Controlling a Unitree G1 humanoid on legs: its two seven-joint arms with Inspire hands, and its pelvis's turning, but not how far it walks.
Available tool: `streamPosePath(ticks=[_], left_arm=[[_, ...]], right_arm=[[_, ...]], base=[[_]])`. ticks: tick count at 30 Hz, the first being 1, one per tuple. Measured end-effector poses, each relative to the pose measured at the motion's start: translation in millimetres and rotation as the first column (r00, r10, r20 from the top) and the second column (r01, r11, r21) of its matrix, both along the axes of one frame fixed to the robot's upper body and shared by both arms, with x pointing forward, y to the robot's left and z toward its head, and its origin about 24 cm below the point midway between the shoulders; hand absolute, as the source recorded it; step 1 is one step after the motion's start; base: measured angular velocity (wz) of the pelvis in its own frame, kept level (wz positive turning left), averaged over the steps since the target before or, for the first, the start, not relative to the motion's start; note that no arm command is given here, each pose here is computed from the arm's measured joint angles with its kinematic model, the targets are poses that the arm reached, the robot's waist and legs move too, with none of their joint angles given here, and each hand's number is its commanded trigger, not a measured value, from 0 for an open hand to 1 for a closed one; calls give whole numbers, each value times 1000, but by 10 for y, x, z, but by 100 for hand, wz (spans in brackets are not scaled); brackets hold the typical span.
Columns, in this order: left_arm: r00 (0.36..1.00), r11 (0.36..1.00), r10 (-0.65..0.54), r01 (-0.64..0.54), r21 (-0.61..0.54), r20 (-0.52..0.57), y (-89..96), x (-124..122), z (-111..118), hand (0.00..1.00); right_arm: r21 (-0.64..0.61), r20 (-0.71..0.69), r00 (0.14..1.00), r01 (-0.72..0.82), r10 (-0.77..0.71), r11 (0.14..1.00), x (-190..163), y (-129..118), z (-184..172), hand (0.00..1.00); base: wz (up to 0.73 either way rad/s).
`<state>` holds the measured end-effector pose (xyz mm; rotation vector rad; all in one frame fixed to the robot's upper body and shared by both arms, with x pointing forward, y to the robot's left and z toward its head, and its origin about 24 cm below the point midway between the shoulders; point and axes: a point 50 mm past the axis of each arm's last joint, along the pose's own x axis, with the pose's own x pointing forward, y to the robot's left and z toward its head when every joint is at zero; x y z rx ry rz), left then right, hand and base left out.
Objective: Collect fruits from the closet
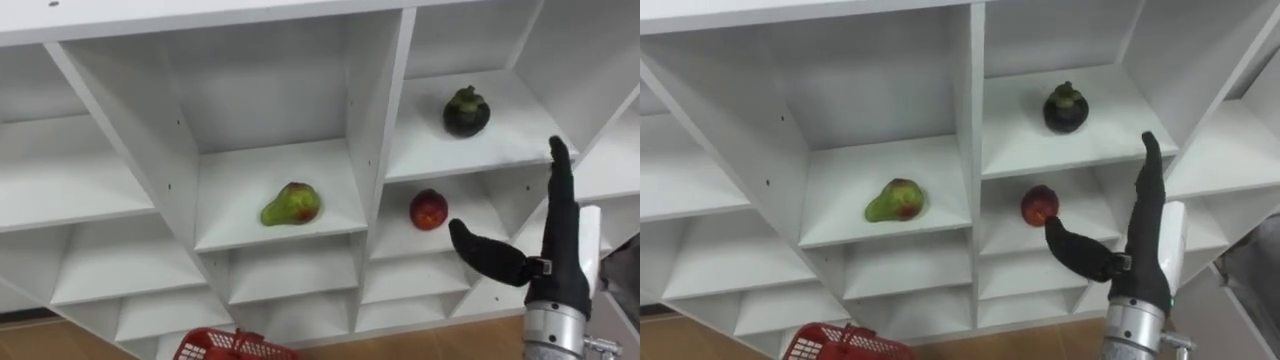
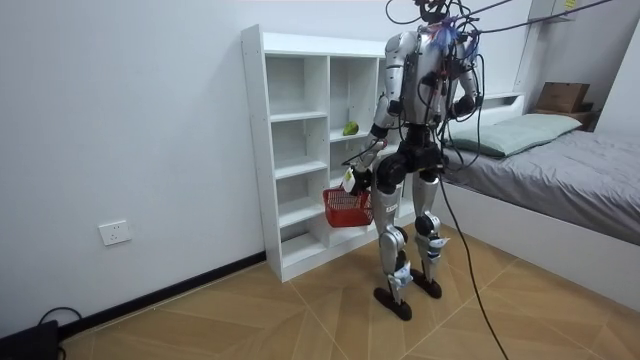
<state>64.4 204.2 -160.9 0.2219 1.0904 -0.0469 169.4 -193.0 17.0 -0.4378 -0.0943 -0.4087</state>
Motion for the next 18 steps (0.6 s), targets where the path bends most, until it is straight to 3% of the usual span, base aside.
streamPosePath(ticks=[12, 18], left_arm=[[999, 999, -36, 36, -9, -7, 67, 32, 15, 100], [998, 998, -58, 58, 1, 1, 87, 83, 27, 100]], right_arm=[[-53, 154, 985, -64, 72, 997, 120, 44, 341, 0], [-48, 145, 983, -110, 116, 993, 120, 131, 323, 0]], base=[[0], [0]])
